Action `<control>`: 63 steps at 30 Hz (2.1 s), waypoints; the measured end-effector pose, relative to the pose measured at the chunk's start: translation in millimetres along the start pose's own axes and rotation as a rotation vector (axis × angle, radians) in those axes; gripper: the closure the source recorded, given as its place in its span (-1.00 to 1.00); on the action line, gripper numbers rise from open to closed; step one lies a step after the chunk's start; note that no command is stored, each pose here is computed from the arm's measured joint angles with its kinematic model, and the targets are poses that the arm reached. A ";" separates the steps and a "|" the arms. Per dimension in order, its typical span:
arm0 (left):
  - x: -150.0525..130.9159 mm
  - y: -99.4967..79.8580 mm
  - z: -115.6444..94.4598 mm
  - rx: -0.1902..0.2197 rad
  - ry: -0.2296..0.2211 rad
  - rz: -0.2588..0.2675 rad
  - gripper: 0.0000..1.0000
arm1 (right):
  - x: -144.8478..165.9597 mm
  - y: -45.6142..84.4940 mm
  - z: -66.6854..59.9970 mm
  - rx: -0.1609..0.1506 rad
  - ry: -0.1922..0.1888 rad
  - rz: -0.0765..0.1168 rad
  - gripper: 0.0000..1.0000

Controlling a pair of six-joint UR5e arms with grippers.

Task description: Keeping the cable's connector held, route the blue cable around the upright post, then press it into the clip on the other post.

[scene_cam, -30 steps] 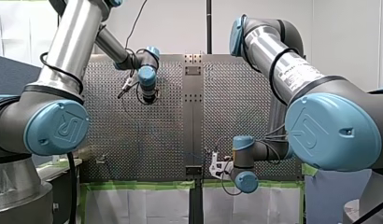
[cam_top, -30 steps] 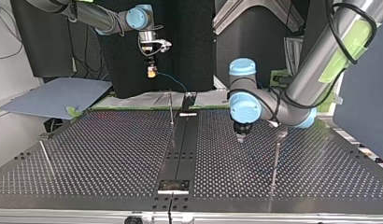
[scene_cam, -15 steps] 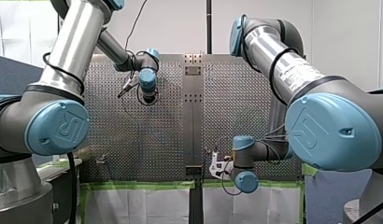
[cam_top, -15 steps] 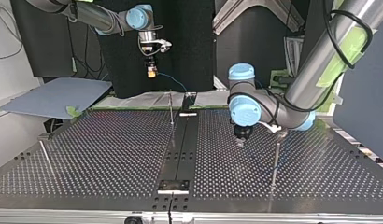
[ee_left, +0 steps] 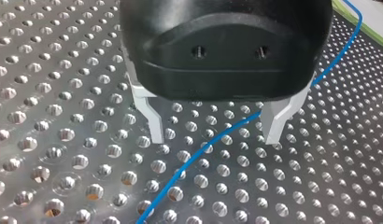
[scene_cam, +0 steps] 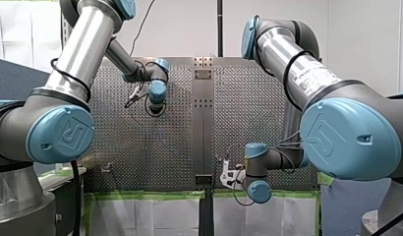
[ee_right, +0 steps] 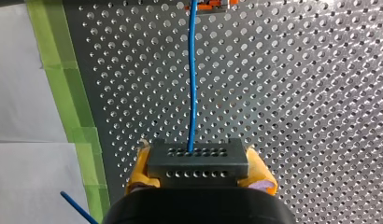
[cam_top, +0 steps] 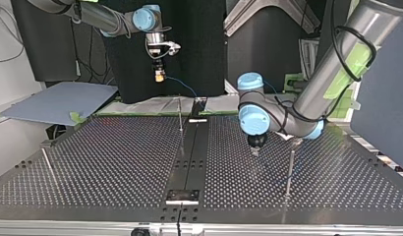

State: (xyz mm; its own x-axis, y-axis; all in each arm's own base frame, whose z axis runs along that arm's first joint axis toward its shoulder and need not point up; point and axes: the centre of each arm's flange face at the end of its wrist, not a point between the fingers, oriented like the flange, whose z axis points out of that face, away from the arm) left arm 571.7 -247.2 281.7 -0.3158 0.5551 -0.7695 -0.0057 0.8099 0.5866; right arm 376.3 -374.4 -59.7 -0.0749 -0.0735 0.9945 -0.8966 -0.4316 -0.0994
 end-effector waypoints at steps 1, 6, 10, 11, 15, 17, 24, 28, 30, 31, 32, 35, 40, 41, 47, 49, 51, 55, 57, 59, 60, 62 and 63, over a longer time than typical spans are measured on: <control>1.3 -1.5 0.9 0.001 0.002 0.002 -0.98 | 0.0 0.0 0.0 0.000 0.000 0.000 1.00; 16.3 -19.9 7.0 0.013 0.034 0.043 -0.98 | 0.0 0.0 -0.1 0.000 -0.001 0.000 1.00; 33.3 -40.1 12.2 0.025 0.070 0.085 -0.98 | -0.2 -0.2 -0.3 0.001 -0.001 0.000 1.00; 36.5 -43.4 13.2 0.025 0.077 0.091 -0.98 | -0.1 -0.2 -0.2 0.000 -0.001 0.000 1.00; 44.0 -48.7 15.0 0.012 0.100 0.114 -0.98 | 0.0 -0.2 -0.1 0.000 0.000 0.000 1.00; 45.4 -48.9 15.4 0.004 0.107 0.123 -0.98 | 0.0 0.0 0.0 0.000 0.001 0.001 1.00; 56.4 -54.5 19.3 -0.008 0.137 0.153 -0.98 | 0.2 -0.5 0.2 0.004 0.003 0.002 1.00; 70.0 -68.7 22.8 0.010 0.159 0.174 -0.98 | 0.4 -1.0 0.5 0.008 0.004 0.002 1.00; 74.2 -73.7 23.7 0.016 0.165 0.178 -0.98 | 0.4 -1.0 0.5 0.008 0.004 0.002 1.00; 77.0 -76.6 24.5 0.019 0.168 0.180 -0.98 | 0.3 -1.0 0.4 0.008 0.004 0.002 1.00; 79.4 -78.8 25.1 0.021 0.172 0.182 -0.98 | 0.3 -1.0 0.4 0.009 0.004 0.002 1.00; 88.6 -88.2 26.7 0.031 0.187 0.191 -0.98 | 0.0 -1.1 0.2 0.009 0.003 0.002 1.00; 95.3 -100.9 25.2 0.044 0.194 0.185 -0.98 | 0.3 -0.9 0.4 0.008 0.004 0.002 1.00; 95.5 -101.9 24.9 0.045 0.193 0.182 -0.98 | 0.3 -1.0 0.4 0.008 0.004 0.002 1.00; 99.7 -110.9 26.6 0.058 0.184 0.154 -0.98 | 0.4 -1.2 0.3 0.009 0.004 0.002 1.00; 101.8 -118.3 25.6 0.075 0.179 0.143 -0.98 | 0.3 -1.7 0.1 0.010 0.004 0.001 1.00; 102.0 -123.7 23.8 0.088 0.173 0.131 -0.98 | 0.4 -2.2 0.1 0.011 0.004 0.001 1.00; 101.0 -131.0 21.3 0.116 0.161 0.094 -0.98 | 0.5 -2.9 0.1 0.013 0.007 0.002 1.00; 100.1 -133.2 20.8 0.130 0.154 0.076 -0.98 | 0.6 -3.3 0.1 0.014 0.008 0.002 1.00; 99.0 -135.6 20.3 0.146 0.146 0.055 -0.98 | 0.6 -3.6 0.1 0.015 0.009 0.002 1.00; 98.7 -136.8 19.9 0.152 0.143 0.046 -0.98 | 0.6 -3.6 0.1 0.016 0.009 0.002 1.00; 99.0 -140.0 19.1 0.166 0.140 0.032 -0.98 | 0.7 -3.8 0.2 0.016 0.009 0.002 1.00; 100.2 -142.1 18.8 0.172 0.141 0.029 -0.98 | 0.7 -3.9 0.2 0.017 0.009 0.002 1.00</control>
State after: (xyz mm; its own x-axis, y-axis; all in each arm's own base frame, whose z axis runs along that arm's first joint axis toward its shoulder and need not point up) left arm 558.7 -303.1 116.5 -0.4436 0.5559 -0.7030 0.1628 0.8213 0.5468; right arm 379.8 -373.0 -58.6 -0.0808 -0.0661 0.9945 -0.8890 -0.4464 -0.1019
